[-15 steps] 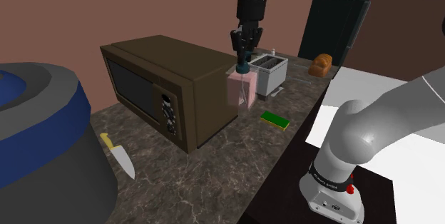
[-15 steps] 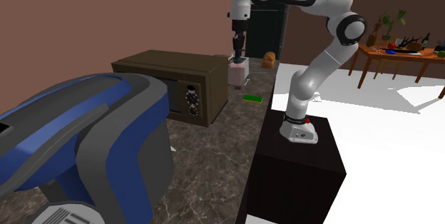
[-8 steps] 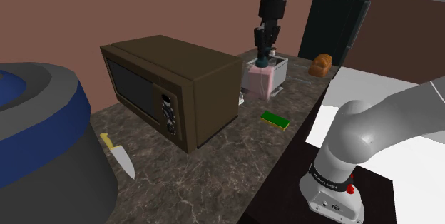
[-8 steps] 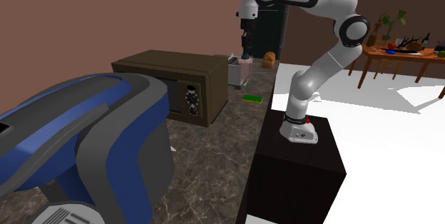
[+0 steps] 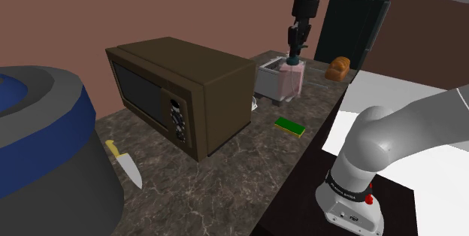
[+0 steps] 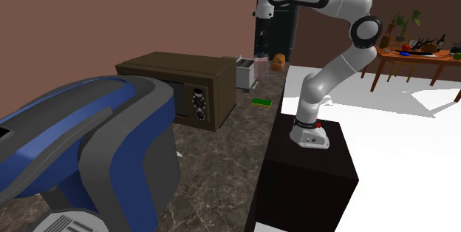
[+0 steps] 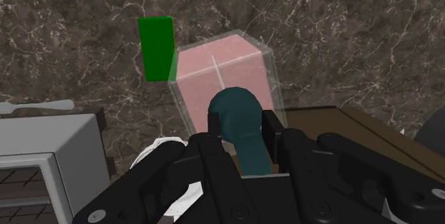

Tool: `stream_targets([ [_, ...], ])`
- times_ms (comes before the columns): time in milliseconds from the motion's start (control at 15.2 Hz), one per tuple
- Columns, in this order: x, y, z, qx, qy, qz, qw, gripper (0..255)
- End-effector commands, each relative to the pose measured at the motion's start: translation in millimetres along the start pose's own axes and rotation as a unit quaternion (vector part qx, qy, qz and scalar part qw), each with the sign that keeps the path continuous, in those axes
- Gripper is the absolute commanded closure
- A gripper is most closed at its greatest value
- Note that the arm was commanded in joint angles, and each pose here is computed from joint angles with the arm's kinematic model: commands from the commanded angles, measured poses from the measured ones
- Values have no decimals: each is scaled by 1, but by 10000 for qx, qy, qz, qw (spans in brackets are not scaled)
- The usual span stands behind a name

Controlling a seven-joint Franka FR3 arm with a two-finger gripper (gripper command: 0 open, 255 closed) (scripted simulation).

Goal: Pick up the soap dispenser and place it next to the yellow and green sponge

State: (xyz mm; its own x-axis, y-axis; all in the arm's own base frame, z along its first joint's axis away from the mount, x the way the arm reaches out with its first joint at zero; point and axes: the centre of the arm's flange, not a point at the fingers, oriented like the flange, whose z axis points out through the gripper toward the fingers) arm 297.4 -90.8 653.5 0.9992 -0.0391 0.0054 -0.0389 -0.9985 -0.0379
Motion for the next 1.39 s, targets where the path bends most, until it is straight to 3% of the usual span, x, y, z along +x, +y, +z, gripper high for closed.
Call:
stream_targets([
  [0, 0, 7, 8, -2, -1, -5, 10000, 255],
  [1320, 0, 11, 113, -2, -1, -5, 10000, 255],
])
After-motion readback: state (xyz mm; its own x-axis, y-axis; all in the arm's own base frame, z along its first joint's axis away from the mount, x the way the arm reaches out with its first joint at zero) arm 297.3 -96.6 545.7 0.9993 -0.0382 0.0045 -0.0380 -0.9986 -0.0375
